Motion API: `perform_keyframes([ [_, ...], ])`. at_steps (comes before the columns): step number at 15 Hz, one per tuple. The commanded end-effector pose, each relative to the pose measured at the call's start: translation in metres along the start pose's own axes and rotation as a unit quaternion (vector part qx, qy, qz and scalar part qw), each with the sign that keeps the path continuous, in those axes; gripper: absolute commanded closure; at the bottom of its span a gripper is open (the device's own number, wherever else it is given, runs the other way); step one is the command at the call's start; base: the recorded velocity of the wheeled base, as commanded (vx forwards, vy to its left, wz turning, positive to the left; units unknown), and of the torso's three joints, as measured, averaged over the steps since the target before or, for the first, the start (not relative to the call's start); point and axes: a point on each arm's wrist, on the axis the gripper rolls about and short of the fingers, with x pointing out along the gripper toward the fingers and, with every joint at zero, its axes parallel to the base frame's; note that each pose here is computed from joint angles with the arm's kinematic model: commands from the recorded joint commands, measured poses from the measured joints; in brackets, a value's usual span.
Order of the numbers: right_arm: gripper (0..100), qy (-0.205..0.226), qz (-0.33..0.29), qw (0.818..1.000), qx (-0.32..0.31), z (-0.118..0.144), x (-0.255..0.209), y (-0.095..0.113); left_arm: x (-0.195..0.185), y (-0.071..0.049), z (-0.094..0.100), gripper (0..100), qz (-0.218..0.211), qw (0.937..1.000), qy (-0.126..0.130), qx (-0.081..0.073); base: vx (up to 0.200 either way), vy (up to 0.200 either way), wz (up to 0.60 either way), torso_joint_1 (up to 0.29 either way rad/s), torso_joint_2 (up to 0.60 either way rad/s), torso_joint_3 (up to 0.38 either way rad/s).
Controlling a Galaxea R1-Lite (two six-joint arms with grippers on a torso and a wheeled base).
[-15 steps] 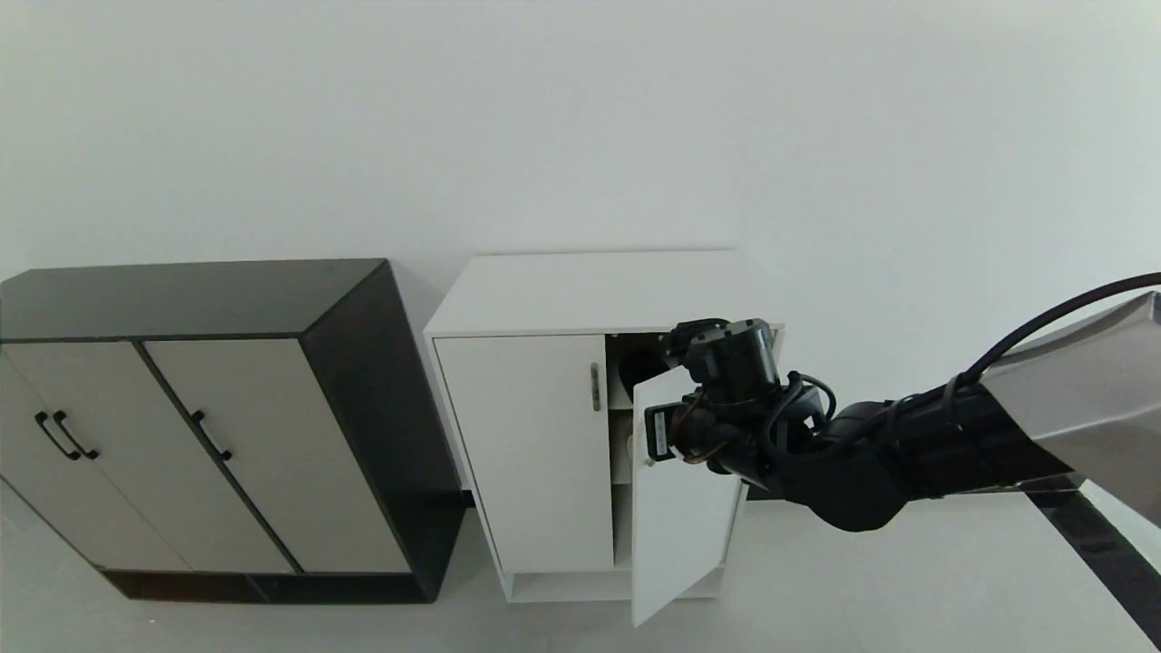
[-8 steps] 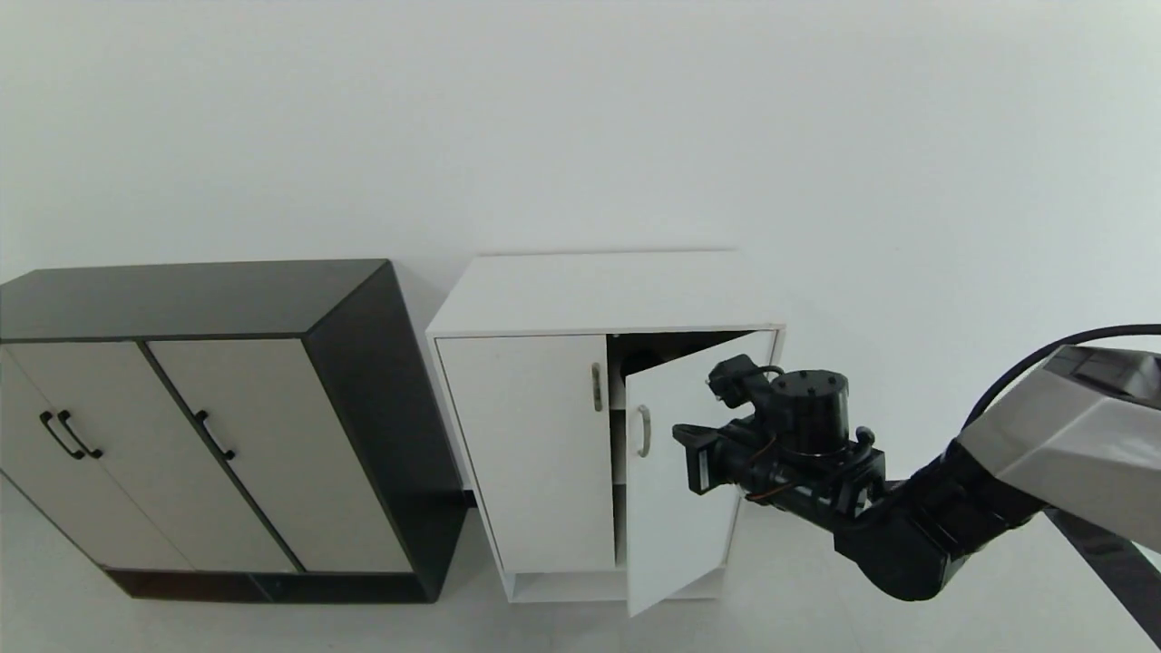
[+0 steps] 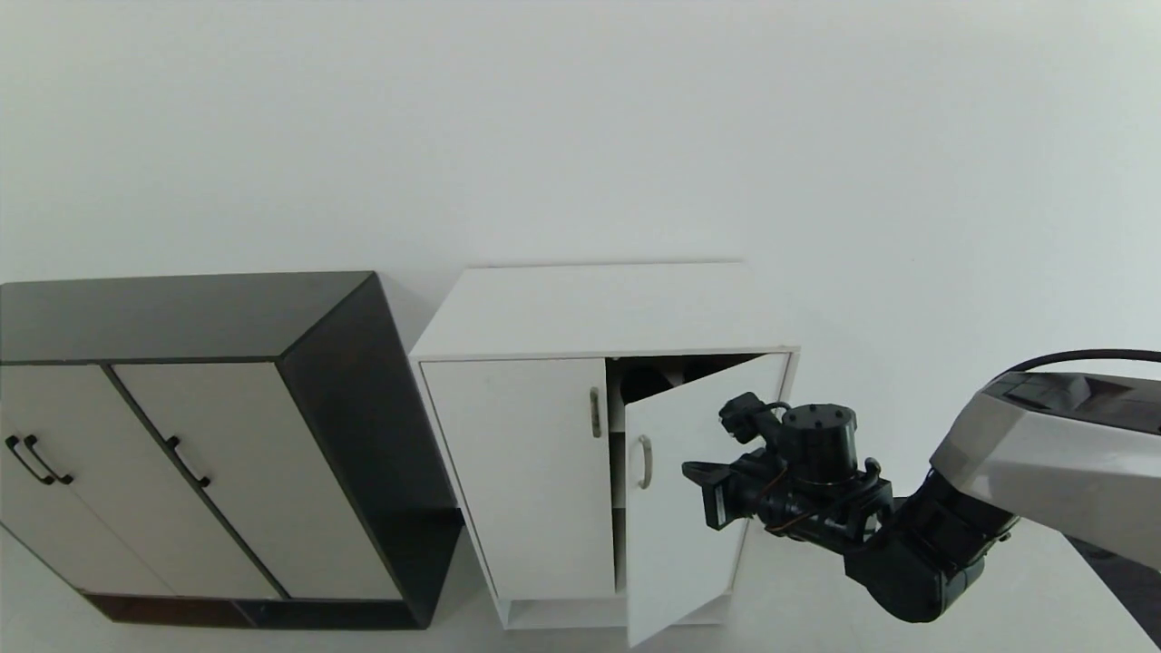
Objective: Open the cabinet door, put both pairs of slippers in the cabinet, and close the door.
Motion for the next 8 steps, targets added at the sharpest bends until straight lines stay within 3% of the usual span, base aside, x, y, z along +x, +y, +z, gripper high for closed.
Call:
perform_keyframes([
  [1, 100, 0.007, 0.002, 1.0, 0.001, -0.004, -0.001, -0.001, 0.0, 0.0, 0.0, 100, 0.0, 1.0, 0.0, 0.0, 0.2, 0.0, 0.0, 0.002, 0.0, 0.007],
  [2, 100, 0.005, 0.009, 1.0, 0.001, -0.002, -0.002, 0.0, 0.0, 0.0, 0.0, 100, 0.0, 1.0, 0.0, 0.0, 0.2, 0.0, 0.0, 0.007, 0.01, 0.002],
  [8, 100, -0.011, 0.014, 1.0, 0.012, 0.008, 0.0, -0.005, 0.0, 0.0, 0.0, 100, 0.0, 1.0, 0.0, 0.003, 0.0, 0.0, 0.0, 0.0, 0.0, 0.0],
])
